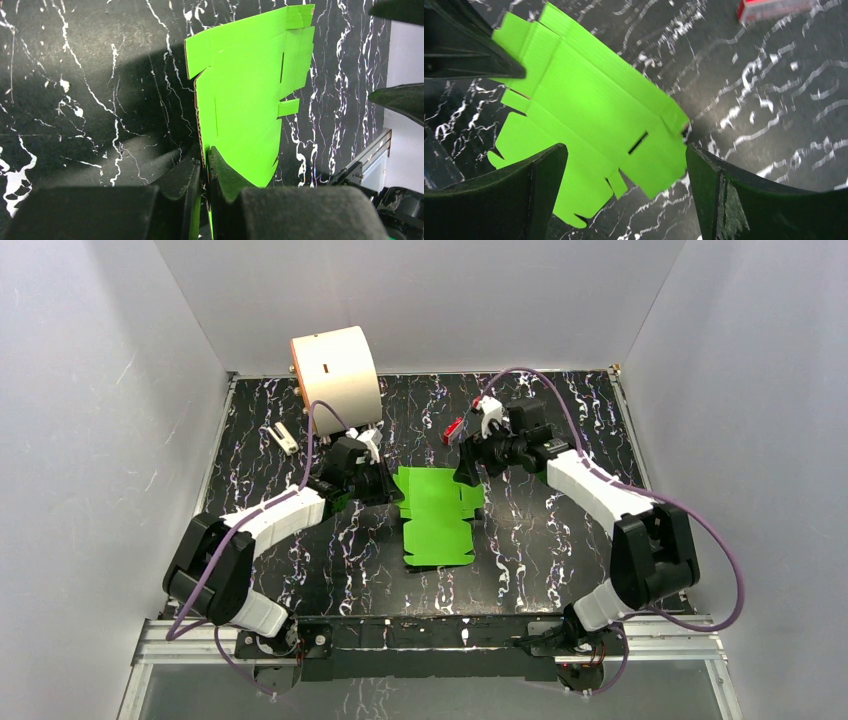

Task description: Fold the paper box

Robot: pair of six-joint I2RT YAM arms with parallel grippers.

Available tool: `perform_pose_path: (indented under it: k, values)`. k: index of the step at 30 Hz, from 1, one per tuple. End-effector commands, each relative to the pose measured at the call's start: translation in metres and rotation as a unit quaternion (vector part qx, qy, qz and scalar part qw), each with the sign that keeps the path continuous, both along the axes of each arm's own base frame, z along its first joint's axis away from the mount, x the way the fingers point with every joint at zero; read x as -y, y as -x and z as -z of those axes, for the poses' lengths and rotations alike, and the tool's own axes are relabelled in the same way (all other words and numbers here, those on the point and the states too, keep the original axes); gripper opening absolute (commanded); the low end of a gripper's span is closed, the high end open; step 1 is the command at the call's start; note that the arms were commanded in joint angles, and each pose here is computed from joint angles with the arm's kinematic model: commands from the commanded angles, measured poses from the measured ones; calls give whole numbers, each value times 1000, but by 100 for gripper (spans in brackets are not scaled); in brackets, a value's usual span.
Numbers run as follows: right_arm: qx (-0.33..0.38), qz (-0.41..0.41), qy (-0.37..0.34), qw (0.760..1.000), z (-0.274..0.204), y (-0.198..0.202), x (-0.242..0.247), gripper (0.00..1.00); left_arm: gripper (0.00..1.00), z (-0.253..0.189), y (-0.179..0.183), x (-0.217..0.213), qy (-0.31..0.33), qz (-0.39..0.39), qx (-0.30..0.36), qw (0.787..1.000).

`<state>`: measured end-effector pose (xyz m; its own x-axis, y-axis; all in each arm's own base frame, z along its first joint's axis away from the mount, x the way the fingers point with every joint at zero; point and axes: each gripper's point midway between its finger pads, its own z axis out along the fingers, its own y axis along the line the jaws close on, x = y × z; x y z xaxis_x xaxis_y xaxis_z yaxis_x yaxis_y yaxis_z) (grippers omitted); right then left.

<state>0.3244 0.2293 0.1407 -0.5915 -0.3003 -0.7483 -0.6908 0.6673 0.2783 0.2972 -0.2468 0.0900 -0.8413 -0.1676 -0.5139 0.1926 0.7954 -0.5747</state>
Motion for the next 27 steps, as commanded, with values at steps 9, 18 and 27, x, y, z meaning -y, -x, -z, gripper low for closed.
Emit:
perform_pose_path:
  k: [9,18,27]
  values:
    - [53,-180,-60,980,-28,-36,-47,93,8,-39,15,9,-7,106,35,994]
    - [-11,-278,-111,954,-10,-17,-64,76,7,-48,18,12,-2,132,53,990]
    - [-51,-302,-127,943,8,-7,-66,65,7,-61,19,13,13,136,86,987]
